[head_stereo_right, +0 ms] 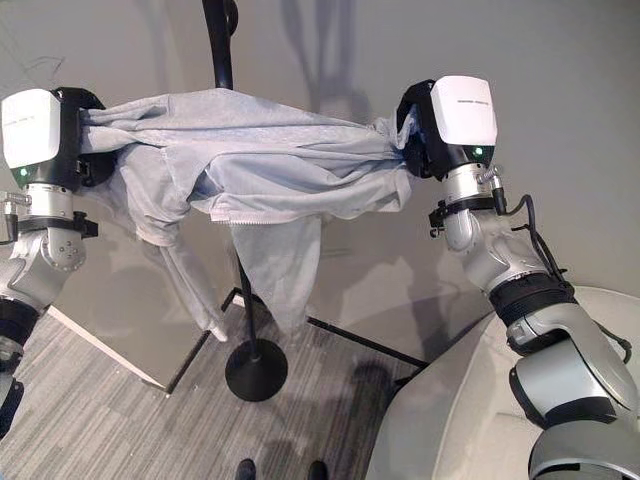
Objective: Hang the clothes on the sofa on the clothes rack.
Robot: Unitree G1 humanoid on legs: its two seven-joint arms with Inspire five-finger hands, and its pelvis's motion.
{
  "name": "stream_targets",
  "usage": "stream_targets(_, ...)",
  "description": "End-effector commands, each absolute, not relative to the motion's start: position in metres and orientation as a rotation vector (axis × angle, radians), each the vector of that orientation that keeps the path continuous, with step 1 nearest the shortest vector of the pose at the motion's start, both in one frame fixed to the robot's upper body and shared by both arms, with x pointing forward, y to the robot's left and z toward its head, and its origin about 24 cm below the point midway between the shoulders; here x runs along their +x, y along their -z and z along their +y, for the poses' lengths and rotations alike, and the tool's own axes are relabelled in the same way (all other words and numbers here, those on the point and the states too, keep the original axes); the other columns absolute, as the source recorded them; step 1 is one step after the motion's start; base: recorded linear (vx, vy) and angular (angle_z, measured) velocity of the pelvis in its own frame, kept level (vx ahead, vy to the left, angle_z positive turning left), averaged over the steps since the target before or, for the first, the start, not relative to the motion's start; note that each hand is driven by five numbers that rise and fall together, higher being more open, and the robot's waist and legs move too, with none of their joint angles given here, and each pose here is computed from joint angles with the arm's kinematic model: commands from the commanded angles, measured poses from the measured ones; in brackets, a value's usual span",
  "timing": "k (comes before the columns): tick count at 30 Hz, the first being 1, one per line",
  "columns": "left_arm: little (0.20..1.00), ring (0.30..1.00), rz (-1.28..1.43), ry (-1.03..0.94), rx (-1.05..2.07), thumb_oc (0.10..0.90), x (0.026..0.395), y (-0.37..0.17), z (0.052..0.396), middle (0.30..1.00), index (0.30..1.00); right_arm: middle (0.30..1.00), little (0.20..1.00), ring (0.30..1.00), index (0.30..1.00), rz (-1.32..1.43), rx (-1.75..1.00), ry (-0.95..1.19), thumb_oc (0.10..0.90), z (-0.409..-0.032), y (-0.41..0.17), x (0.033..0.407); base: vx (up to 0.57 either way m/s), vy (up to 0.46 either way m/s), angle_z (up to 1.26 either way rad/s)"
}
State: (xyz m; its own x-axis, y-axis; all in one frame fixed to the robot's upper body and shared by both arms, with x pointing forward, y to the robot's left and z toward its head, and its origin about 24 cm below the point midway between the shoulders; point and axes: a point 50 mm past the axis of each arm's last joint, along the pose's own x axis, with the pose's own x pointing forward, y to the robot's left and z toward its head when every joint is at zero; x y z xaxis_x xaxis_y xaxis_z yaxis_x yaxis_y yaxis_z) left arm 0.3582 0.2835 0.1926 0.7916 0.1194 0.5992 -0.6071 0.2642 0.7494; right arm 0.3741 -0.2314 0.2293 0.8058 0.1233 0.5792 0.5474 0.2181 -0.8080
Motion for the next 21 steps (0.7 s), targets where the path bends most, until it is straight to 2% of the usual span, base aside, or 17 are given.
stream_targets(1,0.300,0.300,-0.327,-0.689,1.166,0.400,0.353,-0.197,0.324,0.300,0.300,0.300,0.300,0.300,0.300,-0.483,-1.299,0.535,0.400,-0.279,-0.245,0.372,0.03,-0.025,0.04)
stream_targets(3,0.300,0.300,-0.273,-0.610,1.045,0.400,0.348,-0.156,0.308,0.300,0.300,0.300,0.300,0.300,0.300,-0.430,-1.210,0.462,0.400,-0.270,-0.207,0.367,0.02,-0.034,0.01)
stream_targets(6,0.300,0.300,-0.251,-0.571,0.925,0.400,0.343,-0.132,0.294,0.300,0.300,0.300,0.300,0.300,0.300,-0.410,-1.152,0.409,0.400,-0.260,-0.182,0.362,0.01,-0.030,0.05)
stream_targets(7,0.300,0.300,-0.239,-0.539,0.793,0.400,0.339,-0.114,0.277,0.300,0.300,0.300,0.300,0.300,0.300,-0.398,-1.100,0.364,0.400,-0.249,-0.162,0.357,0.01,-0.030,0.04)
stream_targets(13,0.300,0.300,-0.236,-0.517,0.469,0.400,0.325,-0.089,0.239,0.300,0.300,0.300,0.300,0.300,0.300,-0.352,-0.894,0.284,0.400,-0.214,-0.113,0.339,0.00,-0.011,0.01)
stream_targets(14,0.476,0.476,-0.231,-0.525,0.296,0.518,0.320,-0.083,0.226,0.476,0.476,0.300,0.300,0.300,0.300,-0.324,-0.761,0.246,0.400,-0.196,-0.098,0.333,0.00,0.000,0.00)
stream_targets(15,0.604,0.604,-0.219,-0.525,0.192,0.602,0.317,-0.080,0.220,0.604,0.604,0.300,0.300,0.300,0.300,-0.309,-0.673,0.217,0.400,-0.184,-0.090,0.328,0.00,0.000,0.00)
stream_targets(16,0.702,0.702,-0.214,-0.507,0.118,0.668,0.315,-0.078,0.213,0.702,0.702,0.300,0.300,0.300,0.300,-0.302,-0.595,0.192,0.400,-0.175,-0.087,0.324,0.00,0.000,0.00)
stream_targets(17,0.742,0.742,-0.212,-0.506,0.118,0.695,0.315,-0.078,0.213,0.742,0.742,0.300,0.300,0.300,0.300,-0.300,-0.594,0.191,0.400,-0.175,-0.087,0.324,0.00,0.000,0.00)
stream_targets(18,0.827,0.827,-0.199,-0.484,0.033,0.751,0.311,-0.074,0.207,0.827,0.827,0.425,0.425,0.425,0.425,-0.279,-0.501,0.153,0.483,-0.166,-0.081,0.318,0.00,0.000,0.00)
stream_targets(19,0.867,0.867,-0.186,-0.465,-0.043,0.778,0.309,-0.072,0.202,0.867,0.867,0.564,0.564,0.564,0.564,-0.269,-0.427,0.112,0.576,-0.157,-0.078,0.313,0.00,0.000,0.00)
stream_targets(20,0.900,0.900,-0.169,-0.431,-0.148,0.800,0.304,-0.068,0.197,0.900,0.900,0.900,0.900,0.900,0.900,-0.250,-0.329,0.037,0.800,-0.145,-0.073,0.305,0.00,0.000,0.00)
stream_targets(21,0.900,0.900,-0.168,-0.430,-0.148,0.800,0.303,-0.068,0.197,0.900,0.900,0.900,0.900,0.900,0.900,-0.249,-0.329,0.037,0.800,-0.145,-0.073,0.305,0.00,0.000,0.00)
